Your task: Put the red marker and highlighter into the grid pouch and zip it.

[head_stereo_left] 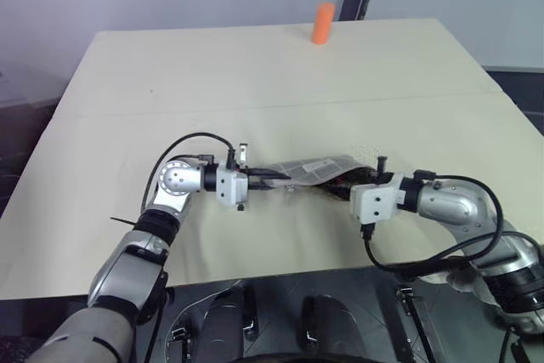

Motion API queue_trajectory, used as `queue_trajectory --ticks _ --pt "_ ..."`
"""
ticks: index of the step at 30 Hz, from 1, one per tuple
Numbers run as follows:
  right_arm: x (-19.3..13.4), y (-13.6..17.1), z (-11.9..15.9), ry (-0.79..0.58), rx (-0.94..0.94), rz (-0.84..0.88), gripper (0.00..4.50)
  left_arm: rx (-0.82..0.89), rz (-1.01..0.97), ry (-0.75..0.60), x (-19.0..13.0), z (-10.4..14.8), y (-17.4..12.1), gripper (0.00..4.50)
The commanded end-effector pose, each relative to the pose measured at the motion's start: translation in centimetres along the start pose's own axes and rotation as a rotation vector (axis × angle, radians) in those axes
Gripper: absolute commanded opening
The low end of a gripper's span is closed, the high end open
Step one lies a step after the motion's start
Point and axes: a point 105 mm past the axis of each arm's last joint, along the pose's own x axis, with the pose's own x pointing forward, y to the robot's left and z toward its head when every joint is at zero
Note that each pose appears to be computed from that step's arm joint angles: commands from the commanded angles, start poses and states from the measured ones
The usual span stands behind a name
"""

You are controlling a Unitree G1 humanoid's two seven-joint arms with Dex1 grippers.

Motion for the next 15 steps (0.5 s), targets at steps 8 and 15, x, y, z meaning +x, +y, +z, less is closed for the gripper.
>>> queue_trajectory --ticks 8,15 --pt "-6.4 -2.7 6.4 -0.383 0.981 -0.289 4.29 -0.043 0.088 0.062 -0.9 -1.1 0.2 0.0" --pt "-3.4 6.5 3.4 -0.102 1.253 -0.061 4.29 0.025 0.078 0.039 3.0 -0.7 0.9 0.0"
